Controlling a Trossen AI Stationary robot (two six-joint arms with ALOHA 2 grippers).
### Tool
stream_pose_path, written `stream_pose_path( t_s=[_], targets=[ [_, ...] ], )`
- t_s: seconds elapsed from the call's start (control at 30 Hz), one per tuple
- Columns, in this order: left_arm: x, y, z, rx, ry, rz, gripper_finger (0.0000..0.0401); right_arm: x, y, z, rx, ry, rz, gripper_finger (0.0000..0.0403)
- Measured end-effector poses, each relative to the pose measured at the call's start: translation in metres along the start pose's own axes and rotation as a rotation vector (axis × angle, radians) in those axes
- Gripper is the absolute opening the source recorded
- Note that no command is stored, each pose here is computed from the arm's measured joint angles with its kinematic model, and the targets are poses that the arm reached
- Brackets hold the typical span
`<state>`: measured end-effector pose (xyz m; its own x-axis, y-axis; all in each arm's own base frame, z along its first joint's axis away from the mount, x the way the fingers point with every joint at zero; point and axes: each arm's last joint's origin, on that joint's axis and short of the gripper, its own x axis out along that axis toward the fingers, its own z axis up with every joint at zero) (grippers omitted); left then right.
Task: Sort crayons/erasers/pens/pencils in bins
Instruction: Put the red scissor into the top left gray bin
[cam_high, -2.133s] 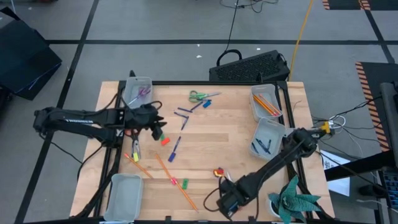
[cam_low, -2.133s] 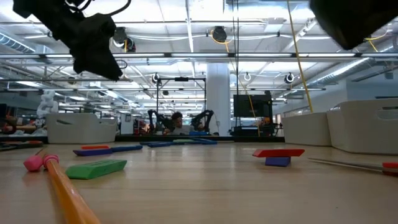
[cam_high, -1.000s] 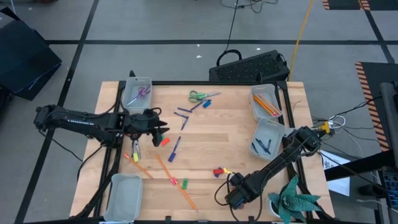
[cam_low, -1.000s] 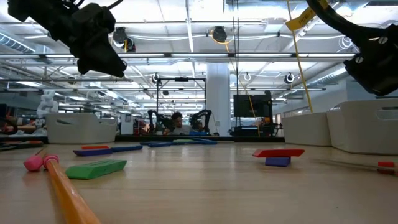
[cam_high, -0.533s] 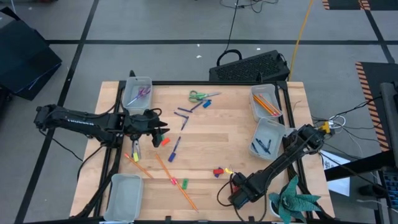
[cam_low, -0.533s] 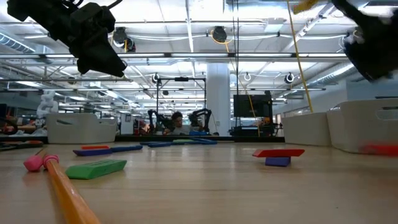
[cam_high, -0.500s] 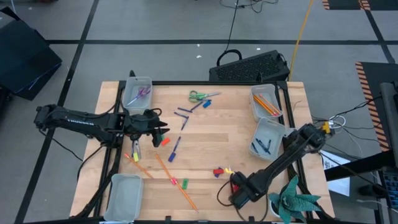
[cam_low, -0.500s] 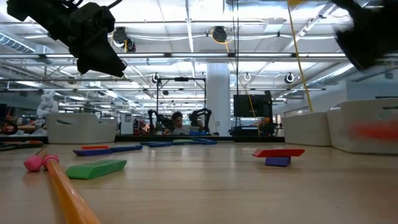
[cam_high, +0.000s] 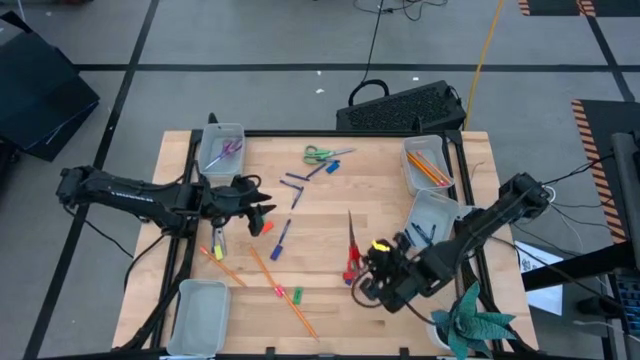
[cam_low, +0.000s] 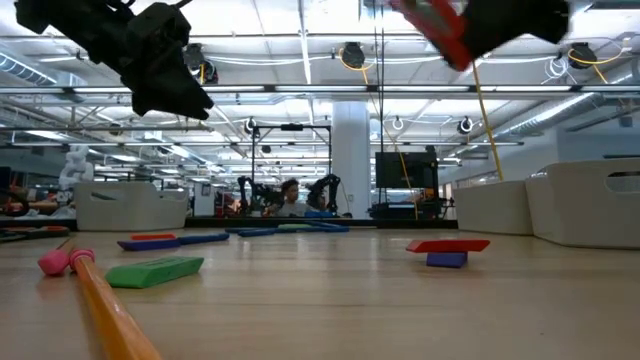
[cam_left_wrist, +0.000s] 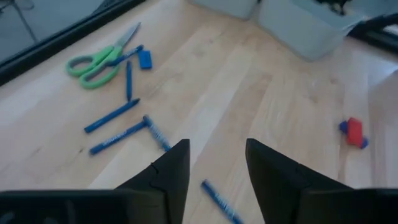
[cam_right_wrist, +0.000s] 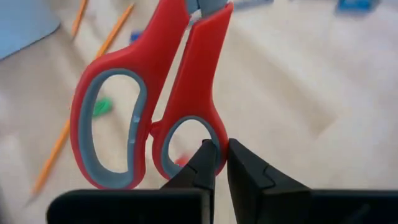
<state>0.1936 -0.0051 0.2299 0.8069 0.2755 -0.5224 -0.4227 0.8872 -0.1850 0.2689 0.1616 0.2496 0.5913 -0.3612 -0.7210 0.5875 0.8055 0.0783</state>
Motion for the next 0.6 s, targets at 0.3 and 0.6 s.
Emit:
stream_pose_path(
  t_s=[0.3, 0.6],
  targets=[
    [0.042, -0.024, 0.007, 0.122, -0.133, -0.129, 0.0259, 0.055, -0.021, 0.017, -0.211, -0.198, -0.114, 0.0018],
    [0.055, -0.044, 0.028, 0.227, -0.456, -0.333, 0.0280, 0.093, -0.050, 0.019, -0.346, -0.379, -0.305, 0.0018]
  ],
)
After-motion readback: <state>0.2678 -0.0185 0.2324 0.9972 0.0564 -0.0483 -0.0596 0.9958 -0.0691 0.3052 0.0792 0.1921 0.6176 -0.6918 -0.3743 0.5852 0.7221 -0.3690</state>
